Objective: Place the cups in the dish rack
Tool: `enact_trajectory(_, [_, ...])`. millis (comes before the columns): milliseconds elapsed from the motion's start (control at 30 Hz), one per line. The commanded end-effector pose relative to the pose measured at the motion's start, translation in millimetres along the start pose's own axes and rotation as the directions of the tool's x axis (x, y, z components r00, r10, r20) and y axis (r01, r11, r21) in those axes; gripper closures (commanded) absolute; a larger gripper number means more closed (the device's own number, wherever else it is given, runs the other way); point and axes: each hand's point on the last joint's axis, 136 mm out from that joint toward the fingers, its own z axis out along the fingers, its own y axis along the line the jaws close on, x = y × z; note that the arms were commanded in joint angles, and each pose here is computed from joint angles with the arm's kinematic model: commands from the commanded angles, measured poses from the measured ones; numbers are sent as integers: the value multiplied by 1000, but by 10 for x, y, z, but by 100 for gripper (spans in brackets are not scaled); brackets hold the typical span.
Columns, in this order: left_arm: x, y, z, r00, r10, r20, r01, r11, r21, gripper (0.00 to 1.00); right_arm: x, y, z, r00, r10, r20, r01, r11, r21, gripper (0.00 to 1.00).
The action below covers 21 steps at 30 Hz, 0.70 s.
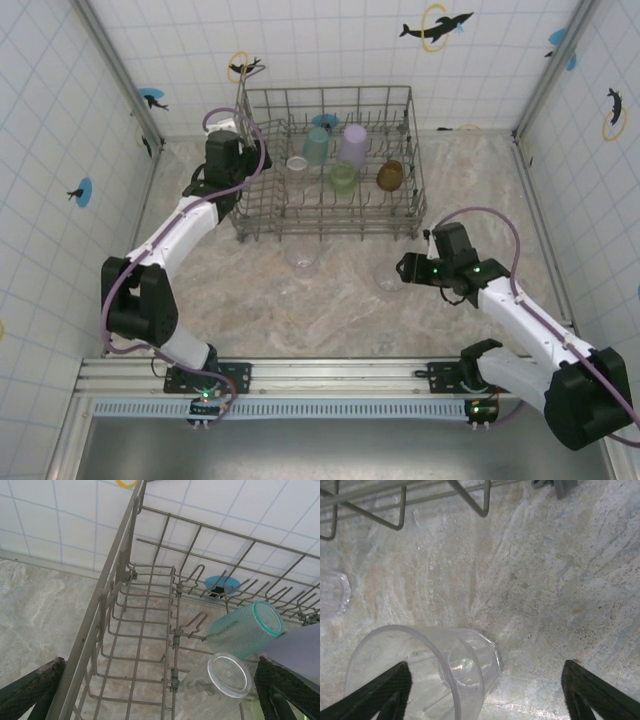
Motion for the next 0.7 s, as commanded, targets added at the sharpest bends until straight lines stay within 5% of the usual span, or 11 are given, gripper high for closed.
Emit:
enact_trajectory(0, [135, -99, -166, 998, -11, -68, 13, 1000, 19, 2, 67, -28, 39, 999, -19, -25, 20, 999, 31, 25])
enact_trajectory(667, [-195, -86, -753, 1000, -16, -5, 16, 999, 30, 2, 152, 16, 164, 997, -50, -57, 52, 998, 47, 80])
